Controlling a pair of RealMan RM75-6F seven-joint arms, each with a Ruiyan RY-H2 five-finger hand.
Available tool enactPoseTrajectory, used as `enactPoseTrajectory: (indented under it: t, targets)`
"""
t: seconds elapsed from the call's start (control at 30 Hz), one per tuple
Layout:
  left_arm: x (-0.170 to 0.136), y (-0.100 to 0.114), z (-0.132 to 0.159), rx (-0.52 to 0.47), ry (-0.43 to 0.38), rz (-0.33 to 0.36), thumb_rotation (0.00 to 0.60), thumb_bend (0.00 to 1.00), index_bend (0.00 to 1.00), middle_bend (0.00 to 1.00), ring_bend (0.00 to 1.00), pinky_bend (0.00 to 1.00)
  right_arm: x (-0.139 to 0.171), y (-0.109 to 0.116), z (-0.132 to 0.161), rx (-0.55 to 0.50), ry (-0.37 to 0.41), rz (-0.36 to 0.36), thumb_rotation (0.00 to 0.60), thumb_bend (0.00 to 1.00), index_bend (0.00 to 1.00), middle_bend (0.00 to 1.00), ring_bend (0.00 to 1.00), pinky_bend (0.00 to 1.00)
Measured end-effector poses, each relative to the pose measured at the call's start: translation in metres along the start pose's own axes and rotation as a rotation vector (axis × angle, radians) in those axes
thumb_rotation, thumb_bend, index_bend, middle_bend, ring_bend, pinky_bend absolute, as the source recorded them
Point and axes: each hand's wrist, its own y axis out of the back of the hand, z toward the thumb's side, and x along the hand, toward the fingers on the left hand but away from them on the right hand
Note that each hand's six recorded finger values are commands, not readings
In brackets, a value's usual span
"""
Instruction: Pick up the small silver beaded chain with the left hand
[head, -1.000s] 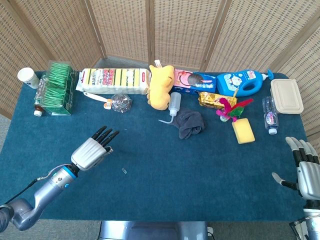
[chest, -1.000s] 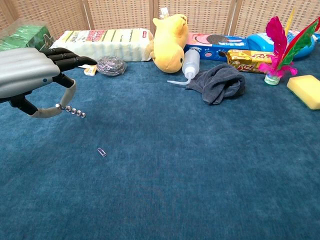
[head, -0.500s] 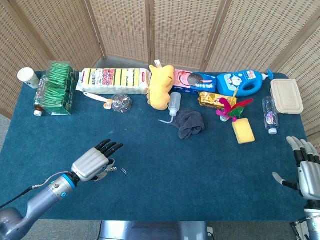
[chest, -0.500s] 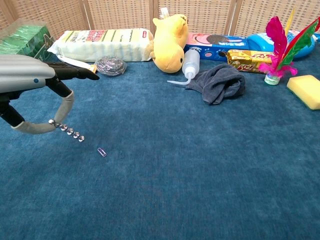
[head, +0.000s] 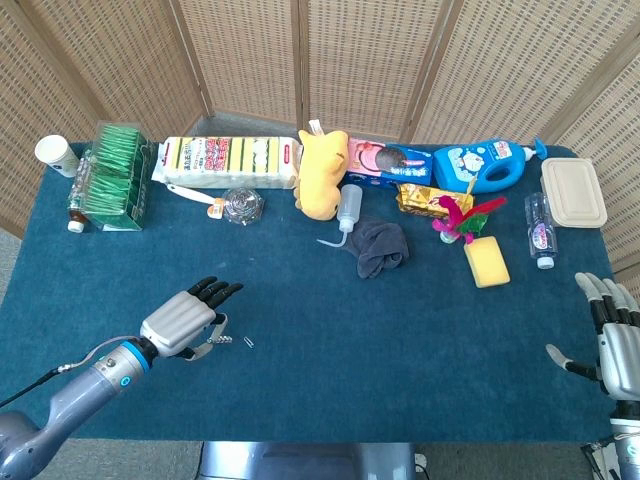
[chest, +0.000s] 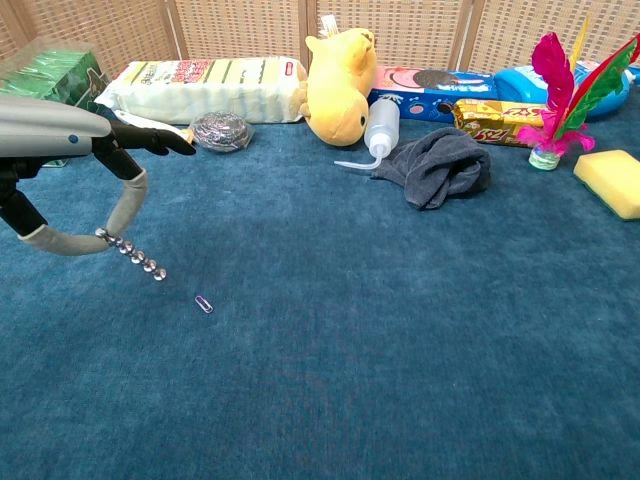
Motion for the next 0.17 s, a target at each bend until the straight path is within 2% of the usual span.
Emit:
enactPoseTrajectory:
  t: [0.17]
  targets:
    - [0.0044, 0.0023, 0.0016, -0.014, 0.002, -0.018, 0.6, 0.68, 0.57, 0.0, 0.0, 0.0, -0.0003, 0.0004, -0.0003, -0.002, -0.001, -0.001, 0.6, 0.17, 0.0, 0.0, 0.0, 0.0]
